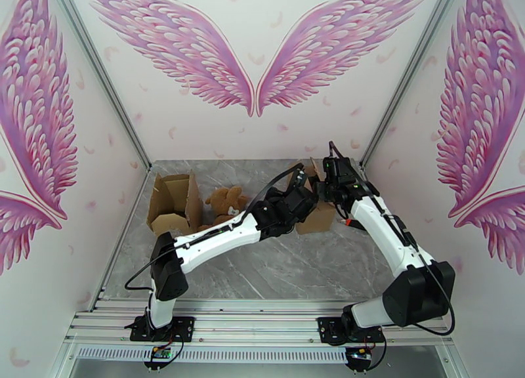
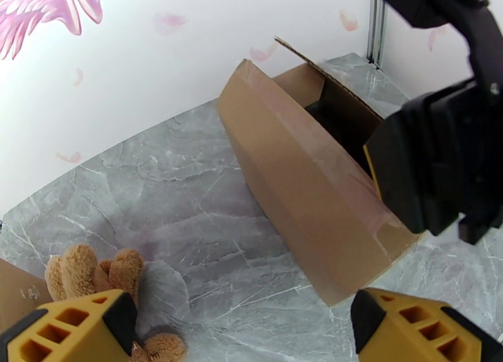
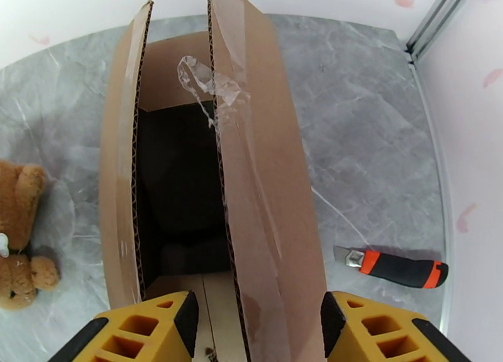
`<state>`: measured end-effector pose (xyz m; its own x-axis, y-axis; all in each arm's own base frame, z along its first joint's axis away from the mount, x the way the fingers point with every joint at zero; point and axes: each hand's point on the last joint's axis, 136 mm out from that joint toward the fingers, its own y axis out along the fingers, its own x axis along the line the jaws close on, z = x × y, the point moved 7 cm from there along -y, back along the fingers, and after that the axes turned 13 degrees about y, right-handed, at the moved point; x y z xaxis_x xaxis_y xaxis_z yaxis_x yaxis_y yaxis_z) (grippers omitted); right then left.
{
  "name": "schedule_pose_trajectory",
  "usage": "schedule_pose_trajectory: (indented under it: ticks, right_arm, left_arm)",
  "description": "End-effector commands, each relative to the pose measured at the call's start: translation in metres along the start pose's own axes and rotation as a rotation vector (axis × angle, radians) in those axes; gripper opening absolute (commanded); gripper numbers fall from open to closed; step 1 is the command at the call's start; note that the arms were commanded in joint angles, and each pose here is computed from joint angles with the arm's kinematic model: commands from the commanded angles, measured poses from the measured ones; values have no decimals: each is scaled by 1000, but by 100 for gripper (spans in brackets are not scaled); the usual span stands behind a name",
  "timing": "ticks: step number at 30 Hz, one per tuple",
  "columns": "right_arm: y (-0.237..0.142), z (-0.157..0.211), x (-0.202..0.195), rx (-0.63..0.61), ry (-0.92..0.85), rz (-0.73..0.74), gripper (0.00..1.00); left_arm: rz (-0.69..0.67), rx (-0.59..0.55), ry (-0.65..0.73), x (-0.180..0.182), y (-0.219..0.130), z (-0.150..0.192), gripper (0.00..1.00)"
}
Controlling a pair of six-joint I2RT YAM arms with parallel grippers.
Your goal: Unpack the express box
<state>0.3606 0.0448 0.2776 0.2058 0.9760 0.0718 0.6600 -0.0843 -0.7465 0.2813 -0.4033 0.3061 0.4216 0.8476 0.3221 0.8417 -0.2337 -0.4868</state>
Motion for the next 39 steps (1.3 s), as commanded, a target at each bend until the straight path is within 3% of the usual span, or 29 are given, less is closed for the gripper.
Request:
schedule_pose_trajectory:
  ticks: [1, 6, 12, 22, 28, 39]
  right_arm:
    - [1, -10, -4, -10, -39, 92, 50]
    - [0, -15, -6, -27, -58, 124, 22]
    - [3, -15, -2, 16, -76, 98, 0]
    - [-36, -9, 18, 76, 66, -181, 0]
    - [-30, 4, 18, 115, 100, -197, 0]
    - [-35, 10, 18, 124, 133, -224, 0]
  left_arm:
    - [7, -21, -29, 7, -8, -5, 96]
    - [39, -28, -27, 0, -5, -4, 96]
    - [62, -42, -13, -7, -3, -3, 96]
    - [63, -87, 57, -19, 2, 2, 98]
    - [63, -80, 34, -19, 24, -3, 99]
    - [-70, 92, -52, -1, 53, 22, 98]
